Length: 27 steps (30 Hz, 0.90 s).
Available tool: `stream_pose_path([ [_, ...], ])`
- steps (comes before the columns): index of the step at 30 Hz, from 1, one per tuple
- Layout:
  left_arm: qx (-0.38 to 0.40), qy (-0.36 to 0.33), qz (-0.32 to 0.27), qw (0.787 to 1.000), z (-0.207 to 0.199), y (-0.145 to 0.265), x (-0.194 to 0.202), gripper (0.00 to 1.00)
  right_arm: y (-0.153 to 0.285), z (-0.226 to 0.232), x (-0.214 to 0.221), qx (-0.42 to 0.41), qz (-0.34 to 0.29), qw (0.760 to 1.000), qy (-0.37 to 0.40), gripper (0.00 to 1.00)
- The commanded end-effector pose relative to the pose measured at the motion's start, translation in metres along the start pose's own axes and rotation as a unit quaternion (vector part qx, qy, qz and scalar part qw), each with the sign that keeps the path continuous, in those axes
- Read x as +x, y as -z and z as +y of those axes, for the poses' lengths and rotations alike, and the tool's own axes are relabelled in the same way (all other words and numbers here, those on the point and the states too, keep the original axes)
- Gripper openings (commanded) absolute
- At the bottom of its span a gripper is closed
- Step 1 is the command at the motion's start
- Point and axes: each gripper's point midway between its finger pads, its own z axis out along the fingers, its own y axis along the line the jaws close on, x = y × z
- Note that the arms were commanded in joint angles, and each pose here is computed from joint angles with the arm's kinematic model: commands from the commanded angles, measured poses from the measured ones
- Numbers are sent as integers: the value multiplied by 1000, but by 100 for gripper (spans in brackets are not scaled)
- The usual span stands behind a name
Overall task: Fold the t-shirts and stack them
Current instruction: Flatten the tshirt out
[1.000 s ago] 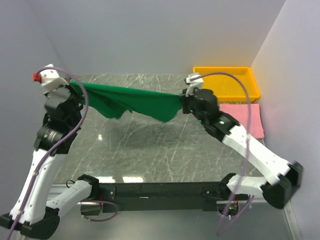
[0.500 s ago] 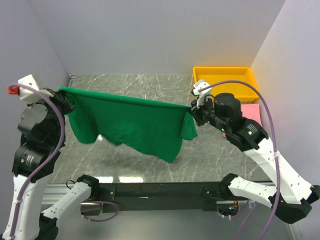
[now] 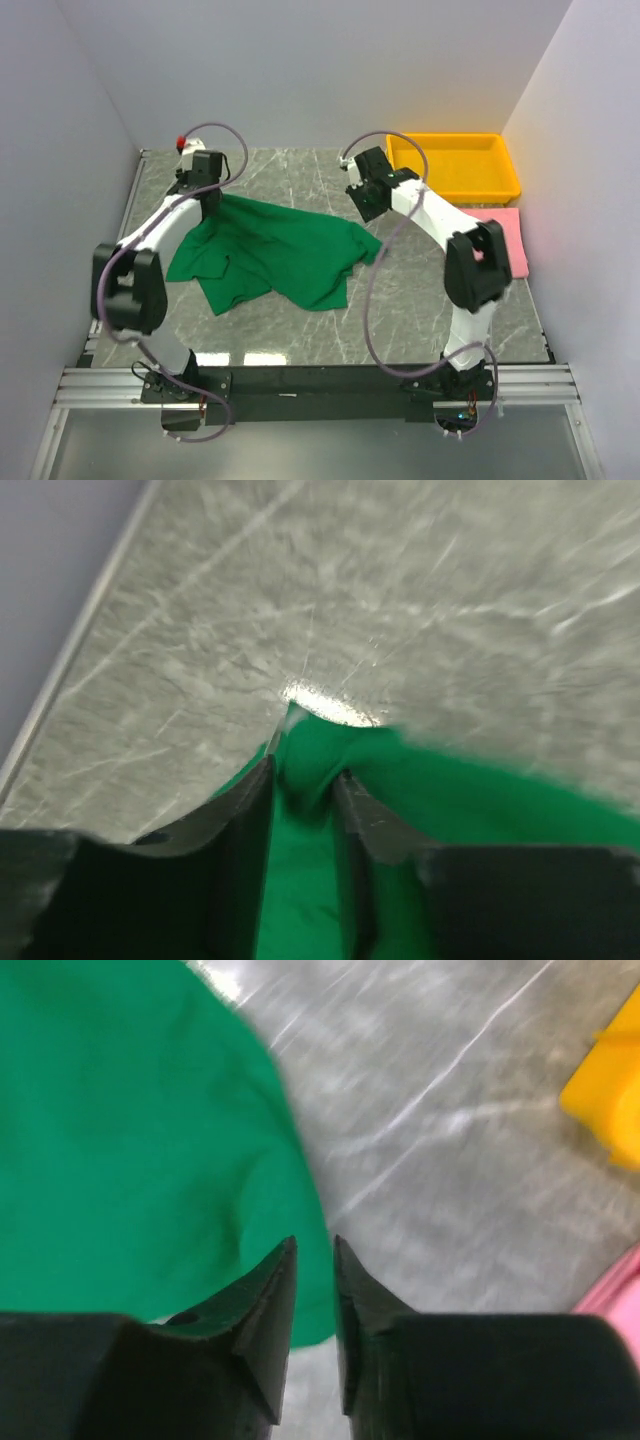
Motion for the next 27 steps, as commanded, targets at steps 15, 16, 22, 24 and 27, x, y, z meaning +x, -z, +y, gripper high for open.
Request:
stream_pose_path([
  [15,-32,183,32,982,109,42,48,86,50,72,34,-57,-61,992,-90,77],
  [16,-43,199,24,979,122,46,51,85,52,78,39,-61,-62,992,-89,78],
  [22,-62,244,57,966,143,42,101,78,60,119,76,-100,-54,988,-101,78],
  [24,-70,232,72,967,145,39,110,78,61,125,87,-111,-52,987,-108,78],
  [27,-73,224,110,966,143,30,127,77,61,123,95,-105,-56,986,-116,77],
])
